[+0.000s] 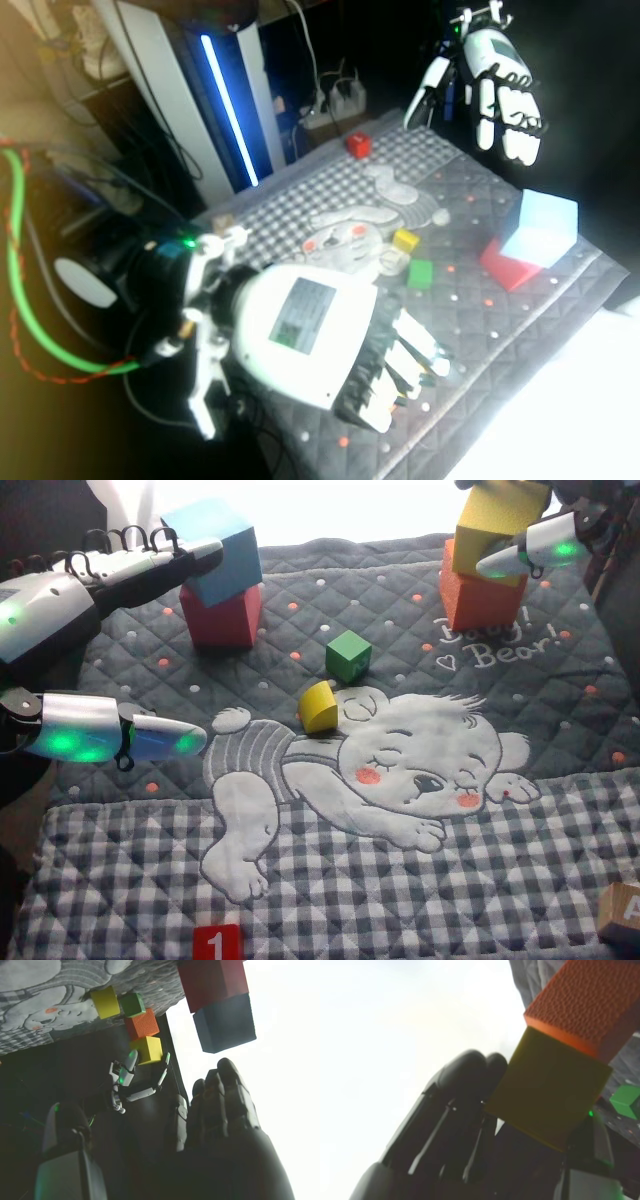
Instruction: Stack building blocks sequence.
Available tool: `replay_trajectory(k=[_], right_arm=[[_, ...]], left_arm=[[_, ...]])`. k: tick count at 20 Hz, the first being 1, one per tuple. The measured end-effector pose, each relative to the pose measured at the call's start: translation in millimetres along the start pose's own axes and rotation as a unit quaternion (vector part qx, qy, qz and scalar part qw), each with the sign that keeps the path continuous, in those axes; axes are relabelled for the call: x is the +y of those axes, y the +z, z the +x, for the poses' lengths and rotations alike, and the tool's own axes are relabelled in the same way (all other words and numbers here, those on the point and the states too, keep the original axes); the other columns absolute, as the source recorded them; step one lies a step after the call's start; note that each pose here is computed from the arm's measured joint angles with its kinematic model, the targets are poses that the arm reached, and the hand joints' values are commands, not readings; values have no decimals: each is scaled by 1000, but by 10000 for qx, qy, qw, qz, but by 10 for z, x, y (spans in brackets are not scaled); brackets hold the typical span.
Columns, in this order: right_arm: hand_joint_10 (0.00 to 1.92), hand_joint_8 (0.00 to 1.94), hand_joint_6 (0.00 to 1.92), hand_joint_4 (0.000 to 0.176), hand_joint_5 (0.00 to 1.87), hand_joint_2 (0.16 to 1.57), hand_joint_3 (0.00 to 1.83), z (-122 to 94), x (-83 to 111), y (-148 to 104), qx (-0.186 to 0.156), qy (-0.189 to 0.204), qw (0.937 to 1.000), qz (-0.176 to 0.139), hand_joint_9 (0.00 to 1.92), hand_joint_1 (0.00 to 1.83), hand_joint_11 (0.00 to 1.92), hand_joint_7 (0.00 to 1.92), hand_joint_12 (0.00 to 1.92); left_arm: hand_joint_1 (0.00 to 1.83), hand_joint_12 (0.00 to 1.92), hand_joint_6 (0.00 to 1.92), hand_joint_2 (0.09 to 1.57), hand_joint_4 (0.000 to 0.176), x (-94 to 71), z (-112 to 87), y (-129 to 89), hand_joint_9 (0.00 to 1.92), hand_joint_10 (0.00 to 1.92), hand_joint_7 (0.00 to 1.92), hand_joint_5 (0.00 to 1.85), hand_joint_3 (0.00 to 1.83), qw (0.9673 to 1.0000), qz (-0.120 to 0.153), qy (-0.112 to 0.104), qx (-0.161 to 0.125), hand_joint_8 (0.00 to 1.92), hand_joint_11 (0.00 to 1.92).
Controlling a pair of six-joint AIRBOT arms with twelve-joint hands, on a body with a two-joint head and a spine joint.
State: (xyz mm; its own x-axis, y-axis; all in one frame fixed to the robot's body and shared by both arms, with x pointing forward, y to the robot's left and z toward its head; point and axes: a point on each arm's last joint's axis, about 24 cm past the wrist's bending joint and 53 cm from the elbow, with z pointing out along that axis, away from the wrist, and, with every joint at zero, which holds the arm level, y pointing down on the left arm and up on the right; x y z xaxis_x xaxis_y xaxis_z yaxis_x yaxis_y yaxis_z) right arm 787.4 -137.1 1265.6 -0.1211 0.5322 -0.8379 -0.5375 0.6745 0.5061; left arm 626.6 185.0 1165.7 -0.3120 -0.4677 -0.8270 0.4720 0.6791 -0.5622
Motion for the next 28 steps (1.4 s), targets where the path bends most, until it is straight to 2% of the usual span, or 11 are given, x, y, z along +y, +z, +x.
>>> replay_trajectory(k=[1, 2, 3, 5, 8, 19, 20, 22, 23, 26, 28], right_arm=[[402, 958, 1005, 0, 836, 1121, 0, -1, -3, 0, 0, -4, 10000, 3, 1249, 1263, 1070, 1103, 1106], [346, 863, 423, 0, 768, 1071, 0, 0, -2, 1, 1, -3, 10000, 2, 1220, 1342, 969, 1087, 1193], [346, 863, 423, 0, 768, 1071, 0, 1, -3, 1, 2, -3, 10000, 3, 1220, 1342, 969, 1087, 1193], [162, 151, 31, 0, 708, 1029, 0, 8, -5, 0, 10, -1, 10000, 6, 1151, 1110, 799, 1069, 1138], [1, 0, 0, 41, 348, 959, 0, 26, -15, -2, 36, -7, 10000, 24, 644, 907, 318, 414, 1203], [0, 0, 0, 135, 4, 922, 0, 121, 141, -48, 111, 103, 9998, -129, 296, 787, 7, 61, 1221], [20, 0, 0, 174, 0, 871, 0, 74, 297, -161, 43, 72, 9992, -388, 90, 715, 0, 1, 861], [14, 0, 0, 176, 0, 865, 0, -148, 511, -424, -295, 52, 9960, -843, 44, 673, 0, 0, 564], [0, 0, 0, 176, 0, 880, 0, -435, 624, -806, -759, 102, 9897, -1209, 1, 717, 0, 0, 253], [0, 0, 0, 131, 0, 889, 11, -502, 632, -1317, -1097, 347, 9834, -1401, 0, 742, 4, 0, 15], [0, 0, 0, 167, 0, 894, 0, -341, 670, -1579, -1115, 577, 9805, -1509, 0, 788, 0, 0, 0]], left_arm=[[711, 441, 4, 912, 144, -1, -1, 0, 99, 0, 97, 135, 5, 10000, 1, 0, -1, 0, 0], [698, 442, 0, 907, 161, -1, -1, 0, 100, 1, 97, 129, 2, 10000, 1, 0, -1, 0, 0], [698, 442, 0, 907, 161, -1, -1, 0, 100, 1, 97, 129, 2, 10000, 1, 0, -1, 0, 0], [707, 462, 0, 908, 167, -1, 0, 0, 93, 0, 83, 118, 1, 10000, 2, -1, -1, 0, 0], [694, 506, 2, 913, 152, -2, 0, 0, 104, 1, 96, 127, 0, 10000, 4, 2, 0, 2, 0], [653, 472, 0, 916, 164, 5, -43, 1, 91, 0, 92, 119, 0, 10000, 19, 15, -65, 0, 0], [696, 405, 1, 908, 145, -16, -87, -7, 69, 0, 75, 117, 0, 9999, 69, 10, -153, 0, 0], [736, 472, 1, 886, 130, -49, -215, -79, 62, 0, 60, 108, 0, 9991, 103, -68, -406, 1, 0], [791, 96, 1, 900, 106, -157, -382, -202, 3, 0, 21, 80, 2, 9965, 273, -130, -785, 0, 0], [727, 30, 10, 880, 66, -326, -532, -425, 8, 3, 8, 27, 0, 9892, 580, -258, -1318, 3, 62], [553, 927, 0, 918, 0, -401, -574, -576, 47, 34, 23, 0, 10, 9840, 746, -408, -1567, 5, 2]])
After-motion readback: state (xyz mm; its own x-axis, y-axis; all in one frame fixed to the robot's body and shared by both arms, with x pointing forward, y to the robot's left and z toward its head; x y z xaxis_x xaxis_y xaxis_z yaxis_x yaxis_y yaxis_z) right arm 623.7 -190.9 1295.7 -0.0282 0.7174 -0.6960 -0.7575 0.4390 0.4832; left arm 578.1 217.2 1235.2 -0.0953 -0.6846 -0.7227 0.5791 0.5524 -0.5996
